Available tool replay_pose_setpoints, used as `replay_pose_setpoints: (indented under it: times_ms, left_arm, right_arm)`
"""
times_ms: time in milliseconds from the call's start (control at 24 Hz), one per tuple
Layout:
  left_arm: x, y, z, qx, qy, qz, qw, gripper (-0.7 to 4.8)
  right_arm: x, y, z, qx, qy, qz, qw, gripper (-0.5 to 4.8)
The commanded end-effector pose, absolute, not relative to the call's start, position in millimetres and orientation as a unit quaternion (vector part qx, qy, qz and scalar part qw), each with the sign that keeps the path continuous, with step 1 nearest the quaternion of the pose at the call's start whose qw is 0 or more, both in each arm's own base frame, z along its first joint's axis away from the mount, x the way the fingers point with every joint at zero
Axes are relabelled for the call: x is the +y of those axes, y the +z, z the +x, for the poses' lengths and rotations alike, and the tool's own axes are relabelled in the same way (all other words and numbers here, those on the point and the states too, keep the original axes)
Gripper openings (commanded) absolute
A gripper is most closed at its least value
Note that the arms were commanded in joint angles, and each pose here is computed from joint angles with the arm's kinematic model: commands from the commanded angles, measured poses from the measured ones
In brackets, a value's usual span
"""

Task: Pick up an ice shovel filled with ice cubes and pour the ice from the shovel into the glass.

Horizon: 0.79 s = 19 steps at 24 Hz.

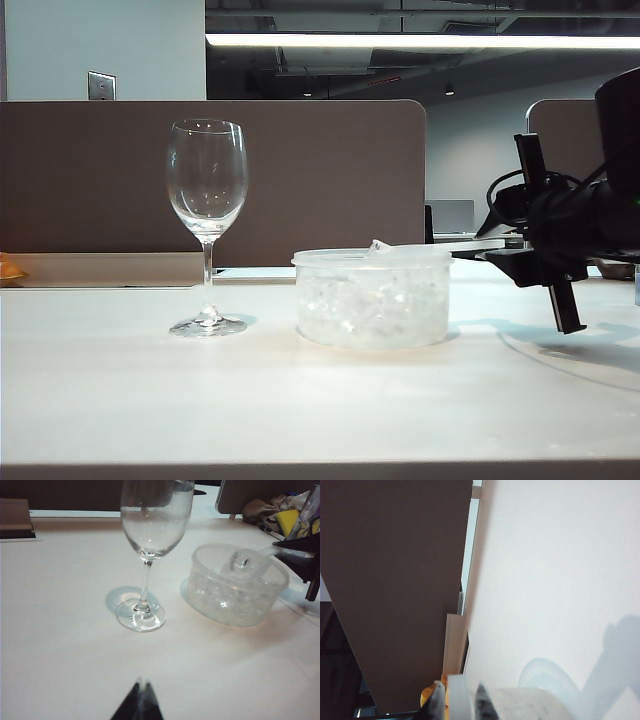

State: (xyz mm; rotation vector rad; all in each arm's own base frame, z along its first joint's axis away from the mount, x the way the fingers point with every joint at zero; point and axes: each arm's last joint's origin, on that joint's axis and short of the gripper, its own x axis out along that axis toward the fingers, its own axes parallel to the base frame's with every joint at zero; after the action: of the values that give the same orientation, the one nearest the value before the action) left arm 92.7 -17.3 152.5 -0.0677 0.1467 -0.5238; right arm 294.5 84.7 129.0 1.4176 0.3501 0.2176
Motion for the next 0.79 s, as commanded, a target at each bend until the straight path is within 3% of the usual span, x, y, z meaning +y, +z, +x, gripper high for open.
replay_pose_setpoints:
  times_ms: [42, 417, 584, 792]
  left_arm:
    - [-17.3, 152.7, 92.6, 0.072, -0.262, -0.032, 0.962, -0.05]
    - [-17.3, 152.7, 92.6, 0.072, -0.261, -0.032, 0.962, -0.05]
    - [-17.3, 152.7, 92.6, 0.072, -0.261, -0.032, 0.962, -0.05]
    - [-17.3, 152.7, 92.6, 0.072, -0.261, -0.032, 0.962, -0.05]
  right_arm:
    - [86.3, 132.9, 299.2, 0.152, 0.112, 0.645, 0.740, 0.85]
    - [87.4, 132.2, 303.3, 0.154, 0.113, 0.647, 0.739, 0.84]
    - [87.7, 128.8, 303.6, 0.160, 0.109, 0.647, 0.737, 0.42]
    - [87.8, 125.3, 304.0, 0.165, 0.104, 0.654, 0.731, 0.41]
